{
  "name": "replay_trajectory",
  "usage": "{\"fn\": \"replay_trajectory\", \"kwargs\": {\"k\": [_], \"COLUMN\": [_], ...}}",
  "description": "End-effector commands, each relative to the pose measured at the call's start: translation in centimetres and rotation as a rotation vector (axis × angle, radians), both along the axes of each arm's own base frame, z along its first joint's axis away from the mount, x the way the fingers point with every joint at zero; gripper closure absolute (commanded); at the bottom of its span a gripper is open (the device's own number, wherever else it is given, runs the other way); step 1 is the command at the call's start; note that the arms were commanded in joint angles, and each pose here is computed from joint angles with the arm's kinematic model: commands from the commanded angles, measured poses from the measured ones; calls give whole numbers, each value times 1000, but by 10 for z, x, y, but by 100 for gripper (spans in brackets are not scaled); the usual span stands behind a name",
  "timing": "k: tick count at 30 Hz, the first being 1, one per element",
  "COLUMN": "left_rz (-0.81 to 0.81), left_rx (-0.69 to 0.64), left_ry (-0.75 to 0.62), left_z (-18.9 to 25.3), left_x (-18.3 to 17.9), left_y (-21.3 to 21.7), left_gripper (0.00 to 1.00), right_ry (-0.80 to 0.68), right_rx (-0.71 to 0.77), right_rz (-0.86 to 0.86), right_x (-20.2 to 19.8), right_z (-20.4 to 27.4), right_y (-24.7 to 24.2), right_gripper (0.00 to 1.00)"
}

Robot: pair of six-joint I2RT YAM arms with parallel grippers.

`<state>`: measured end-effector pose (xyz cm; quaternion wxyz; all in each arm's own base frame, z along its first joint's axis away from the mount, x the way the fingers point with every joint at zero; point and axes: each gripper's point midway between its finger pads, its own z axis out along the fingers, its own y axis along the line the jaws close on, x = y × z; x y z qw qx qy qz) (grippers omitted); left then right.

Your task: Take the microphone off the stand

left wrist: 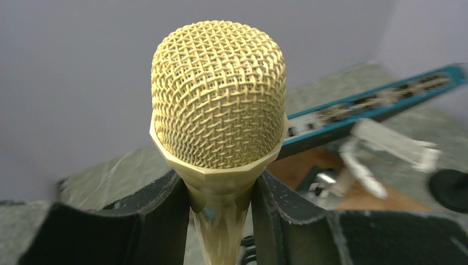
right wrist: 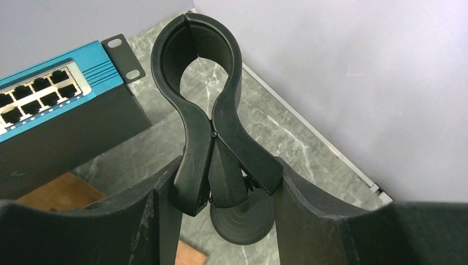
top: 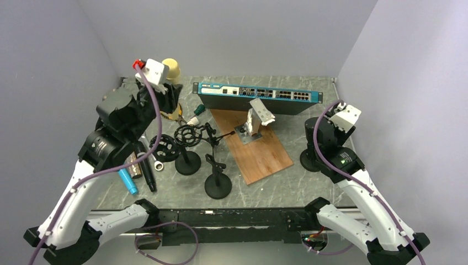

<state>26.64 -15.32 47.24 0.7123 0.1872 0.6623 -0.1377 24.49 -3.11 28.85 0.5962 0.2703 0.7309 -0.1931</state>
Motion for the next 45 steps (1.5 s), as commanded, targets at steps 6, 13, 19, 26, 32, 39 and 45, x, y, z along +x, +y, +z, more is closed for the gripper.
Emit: {"fn": "replay_trajectory", "kwargs": {"k": [6,13,19,26,32,39,45], "left_rz": [605,811,816,646,566,461,428], "left_rx": [-47,-208,-331,-376,-440,-398,-393], "left_ry": [121,261,479,784,991,1104,1139], "left_z": [-30,-90,-181,-271,-334,-369,-380], "left_x": [37,60,77,70,53,47,49], "left_y": [147,229,239,198,170,128,120], "left_gripper": [100,100,100,100,100,100,81], "right_ry": [-64,-70,-114,-187,-183,-181,-213], "right_rx": [50,36,67,85,69,73,69], "right_rz": [90,148,194,207,206,238,297], "right_x": [6,8,4,-4,-3,-1,-4], "right_z": [5,14,26,36,39,41,52], "right_y": [11,17,20,15,15,20,25], "right_gripper": [31,0,0,0,0,0,0]}}
